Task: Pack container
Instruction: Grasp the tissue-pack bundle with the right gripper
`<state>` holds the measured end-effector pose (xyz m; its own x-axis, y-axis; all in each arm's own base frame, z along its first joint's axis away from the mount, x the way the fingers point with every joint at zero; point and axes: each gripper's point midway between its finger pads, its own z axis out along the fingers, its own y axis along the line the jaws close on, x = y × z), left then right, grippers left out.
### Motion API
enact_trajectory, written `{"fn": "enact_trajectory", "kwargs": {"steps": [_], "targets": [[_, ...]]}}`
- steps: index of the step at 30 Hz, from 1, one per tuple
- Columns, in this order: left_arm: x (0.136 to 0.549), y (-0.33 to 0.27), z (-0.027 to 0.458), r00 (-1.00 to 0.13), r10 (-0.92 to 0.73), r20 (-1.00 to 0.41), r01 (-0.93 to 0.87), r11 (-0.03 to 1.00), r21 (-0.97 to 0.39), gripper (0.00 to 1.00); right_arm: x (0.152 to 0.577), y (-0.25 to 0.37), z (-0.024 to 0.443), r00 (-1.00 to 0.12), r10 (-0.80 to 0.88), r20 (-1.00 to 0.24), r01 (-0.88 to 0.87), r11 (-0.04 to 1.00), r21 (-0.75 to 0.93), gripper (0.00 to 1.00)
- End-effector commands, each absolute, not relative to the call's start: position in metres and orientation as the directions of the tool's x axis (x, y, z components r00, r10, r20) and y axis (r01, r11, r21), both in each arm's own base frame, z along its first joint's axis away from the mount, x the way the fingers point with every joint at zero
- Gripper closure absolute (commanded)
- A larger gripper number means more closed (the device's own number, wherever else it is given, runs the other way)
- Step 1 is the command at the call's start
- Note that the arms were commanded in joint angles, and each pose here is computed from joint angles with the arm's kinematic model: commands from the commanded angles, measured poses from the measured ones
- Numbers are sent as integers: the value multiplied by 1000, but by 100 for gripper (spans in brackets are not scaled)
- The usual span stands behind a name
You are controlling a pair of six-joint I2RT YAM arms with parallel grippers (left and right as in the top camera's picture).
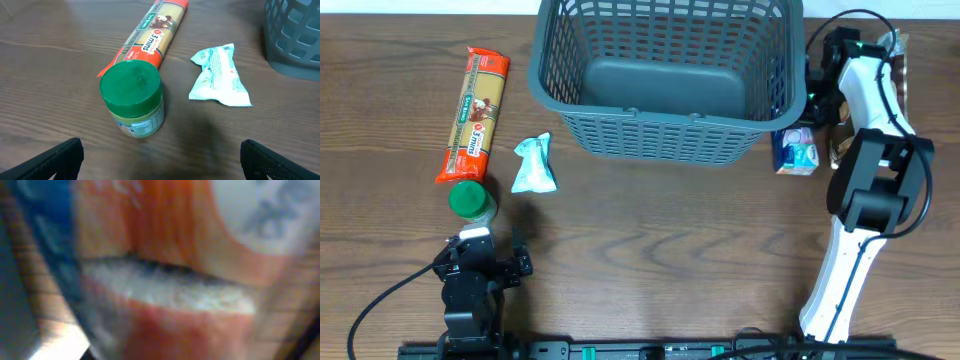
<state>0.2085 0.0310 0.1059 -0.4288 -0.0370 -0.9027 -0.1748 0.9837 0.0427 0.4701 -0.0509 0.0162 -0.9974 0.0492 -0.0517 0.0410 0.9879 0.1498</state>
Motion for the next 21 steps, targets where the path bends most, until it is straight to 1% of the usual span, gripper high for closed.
{"fn": "enact_trajectory", "kwargs": {"steps": [1,7,12,16,21], "targets": [[208,32,100,-439,-22,-898,-173,983,60,2,467,-41,1,-1000,22,-22,18,986,163,99],[208,32,100,-439,-22,-898,-173,983,60,1,468,-41,4,-999,22,-29,17,987,162,99],[208,32,100,-439,-22,-898,-173,983,60,1,474,-42,26,-996,38,-76,26,987,156,99],[208,32,100,-439,-22,-898,-173,983,60,1,484,-44,62,-985,72,-157,48,988,147,99],[208,32,100,-439,-22,-898,-173,983,60,1,492,-48,126,-948,119,-295,81,987,137,99]]}}
